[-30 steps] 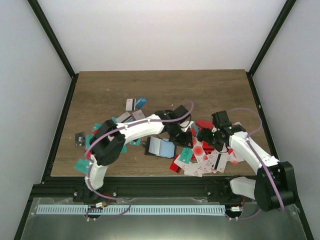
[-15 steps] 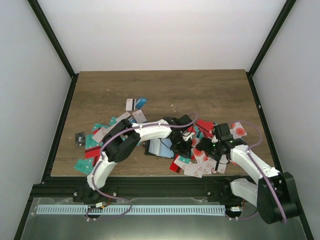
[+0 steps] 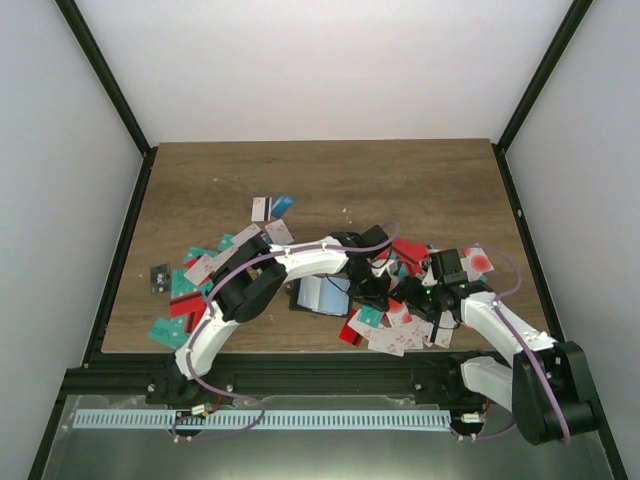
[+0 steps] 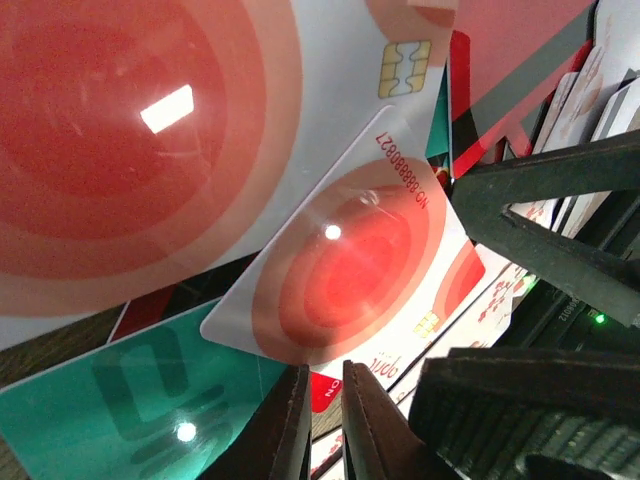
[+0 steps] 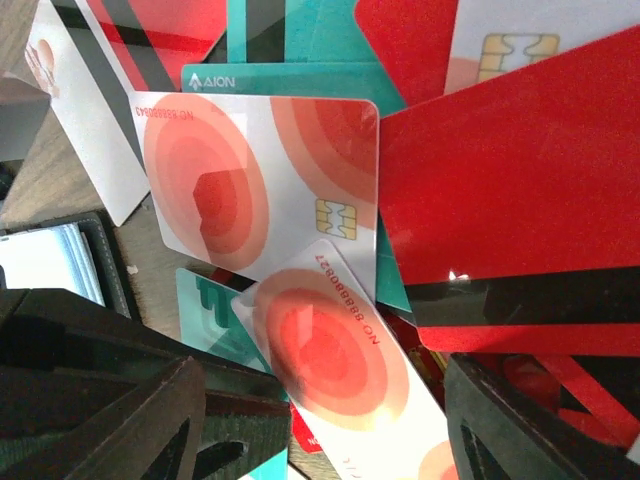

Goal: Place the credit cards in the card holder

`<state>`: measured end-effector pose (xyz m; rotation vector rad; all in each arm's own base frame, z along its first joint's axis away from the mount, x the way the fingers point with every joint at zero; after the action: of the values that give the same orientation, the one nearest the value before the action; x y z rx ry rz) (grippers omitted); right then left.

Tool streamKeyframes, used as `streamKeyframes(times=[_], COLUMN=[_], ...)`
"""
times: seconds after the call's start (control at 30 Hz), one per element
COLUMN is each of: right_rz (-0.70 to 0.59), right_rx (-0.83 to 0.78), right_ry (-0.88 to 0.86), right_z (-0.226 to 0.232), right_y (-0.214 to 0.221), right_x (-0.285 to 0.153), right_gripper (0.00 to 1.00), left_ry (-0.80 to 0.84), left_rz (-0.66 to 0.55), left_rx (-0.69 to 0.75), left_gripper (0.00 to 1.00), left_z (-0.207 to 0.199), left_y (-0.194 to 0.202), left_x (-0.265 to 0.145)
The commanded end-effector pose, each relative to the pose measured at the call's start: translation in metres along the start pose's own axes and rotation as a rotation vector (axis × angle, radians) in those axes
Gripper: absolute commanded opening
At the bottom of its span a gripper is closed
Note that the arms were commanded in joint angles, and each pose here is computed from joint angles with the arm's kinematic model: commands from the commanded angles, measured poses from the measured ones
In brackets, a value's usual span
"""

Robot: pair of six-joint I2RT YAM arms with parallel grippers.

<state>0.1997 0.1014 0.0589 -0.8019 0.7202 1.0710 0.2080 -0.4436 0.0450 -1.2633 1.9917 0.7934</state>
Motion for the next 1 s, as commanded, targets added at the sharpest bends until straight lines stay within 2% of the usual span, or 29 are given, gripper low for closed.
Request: streamKeyframes(times=[0.0,0.23,0.43,0.7,0.97], right_rz=[0.119,0.18,0.193,0.098,-0.021], right_rx=[0.03,0.03,0.027,0.078,0.161], right_ry=[-0.059,-0.16,-0.213,-0.204,-0.187], right_z=[0.002,0.016,0.02,0.018,0.016], right_y=[0.024,0.03,0.032,0.021,0.008], right_x=[0.004,0.005,0.009,0.01,0.003], right_gripper=[0.66,0.56,0.53,0.54,0.56], left_ry=[-0.066,-0.022,-0.003,0.003,-0.003], left_rz=[-0.042,-0.068,-0.056,-0.067,-0.067], left_rx=[-0.031,-0.03,-0.026,-0.052,-0.156], left_gripper=[0.12,0.12,0.12,0.12,0.12], left_z=[0.029,0.031,0.034,0.036,0.056], left_y=[-0.019,-0.038,-0.039,-0.026,0.005], left_x=[0.022,0.016,0.015,0.004,-0.002])
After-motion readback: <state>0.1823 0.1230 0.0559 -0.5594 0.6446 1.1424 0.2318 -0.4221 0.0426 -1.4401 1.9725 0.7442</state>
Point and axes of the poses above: each gripper's point midway between its finger pads, its own x axis out along the fingers, its own z axis along the line the jaws close on, y = z × x, the point moved 3 cm from there along -x, back along the fingers, and after that the axes turned 9 degrees about -x, right-handed, at the moved point
